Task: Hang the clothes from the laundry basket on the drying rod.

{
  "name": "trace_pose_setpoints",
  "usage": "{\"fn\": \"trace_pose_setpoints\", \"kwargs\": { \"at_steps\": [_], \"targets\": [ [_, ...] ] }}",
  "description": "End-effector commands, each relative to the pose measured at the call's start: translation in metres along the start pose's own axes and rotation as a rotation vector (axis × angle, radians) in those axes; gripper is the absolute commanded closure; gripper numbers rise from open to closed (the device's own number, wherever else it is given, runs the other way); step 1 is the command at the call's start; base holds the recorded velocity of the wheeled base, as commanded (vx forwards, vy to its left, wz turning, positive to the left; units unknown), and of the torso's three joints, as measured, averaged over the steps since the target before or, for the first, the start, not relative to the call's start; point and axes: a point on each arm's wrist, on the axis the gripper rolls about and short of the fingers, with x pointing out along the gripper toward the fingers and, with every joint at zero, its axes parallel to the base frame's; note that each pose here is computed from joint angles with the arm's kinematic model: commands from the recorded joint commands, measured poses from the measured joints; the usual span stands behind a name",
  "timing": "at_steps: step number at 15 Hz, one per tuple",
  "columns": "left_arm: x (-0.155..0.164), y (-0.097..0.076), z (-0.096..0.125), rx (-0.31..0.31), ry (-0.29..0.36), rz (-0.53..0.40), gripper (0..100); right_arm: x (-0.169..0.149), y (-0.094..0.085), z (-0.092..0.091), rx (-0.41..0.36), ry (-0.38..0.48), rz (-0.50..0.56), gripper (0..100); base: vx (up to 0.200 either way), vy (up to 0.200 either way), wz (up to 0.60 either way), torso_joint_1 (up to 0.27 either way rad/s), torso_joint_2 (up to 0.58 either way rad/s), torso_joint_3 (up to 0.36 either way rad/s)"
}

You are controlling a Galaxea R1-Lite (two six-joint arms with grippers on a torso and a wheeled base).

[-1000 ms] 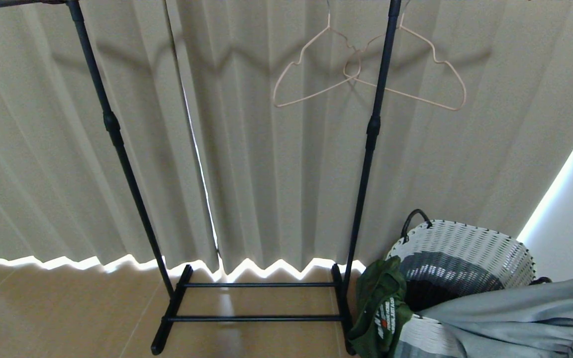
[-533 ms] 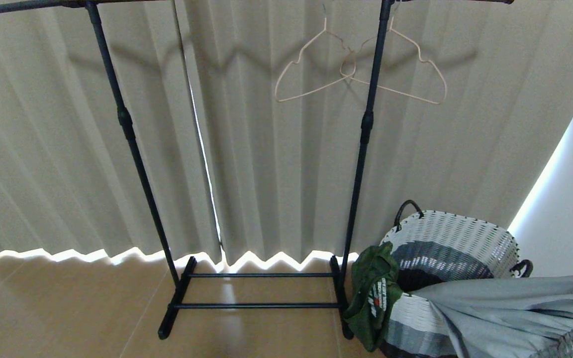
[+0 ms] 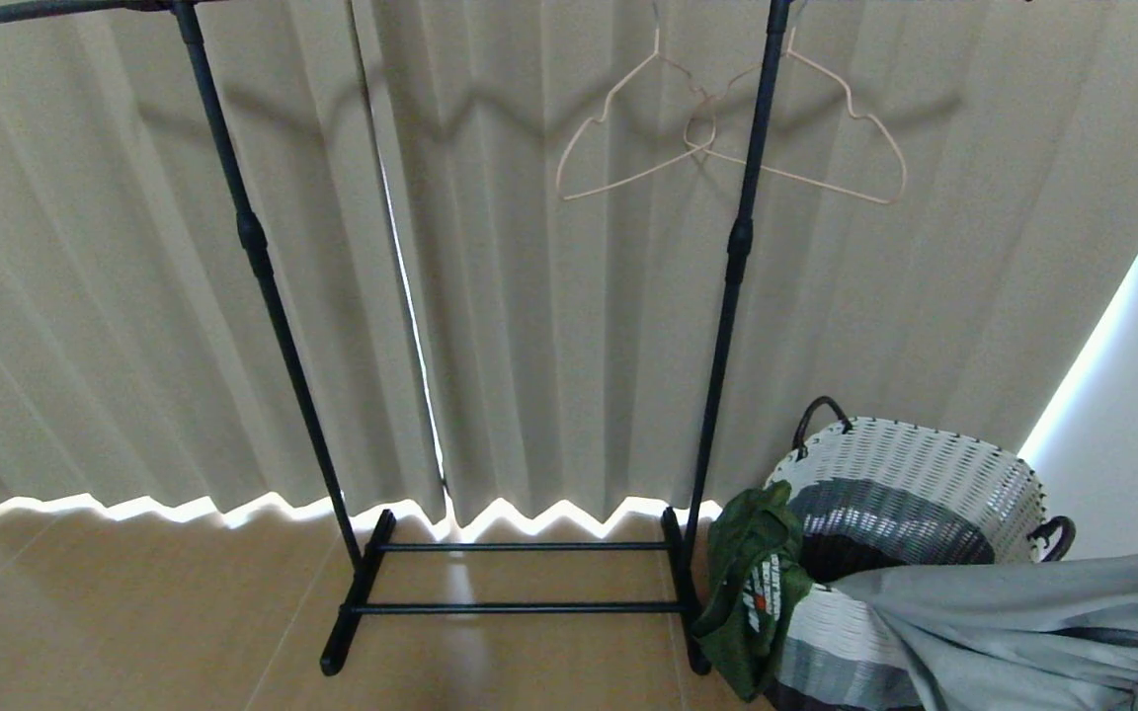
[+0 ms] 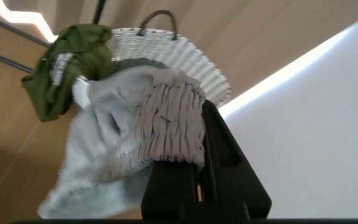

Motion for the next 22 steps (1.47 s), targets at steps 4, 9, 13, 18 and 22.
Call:
{"fn": "trace_pose_setpoints", "kwargs": {
  "at_steps": [4,9,13,18,22],
  "targets": [
    [0.0,0.0,0.0,0.008,0.003,-0.001,0,0.001,0.001,0.0,0.0,-0.012,0.023,100,0.0,0.1,0.0,0.002,0.0,0.004],
    [0.0,0.0,0.0,0.058,0.005,-0.011,0,0.005,0.0,0.005,0.0,-0.041,0.104,100,0.0,0.0,0.0,0.0,0.0,0.0],
    [0.0,-0.002,0.0,0.058,-0.009,-0.105,0,0.016,-0.007,0.024,0.014,-0.106,0.228,100,0.0,0.0,0.0,0.0,0.0,0.0],
    [-0.016,-0.007,0.044,-0.05,-0.192,-0.387,0,0.024,-0.015,0.065,0.177,-0.228,0.443,100,0.0,0.0,0.0,0.0,0.0,0.0],
    [-0.001,-0.008,0.091,-0.076,-0.103,-0.566,0,0.03,-0.008,0.09,0.184,-0.283,0.57,100,0.0,0.0,0.0,0.0,0.0,0.0]
  ]
}}
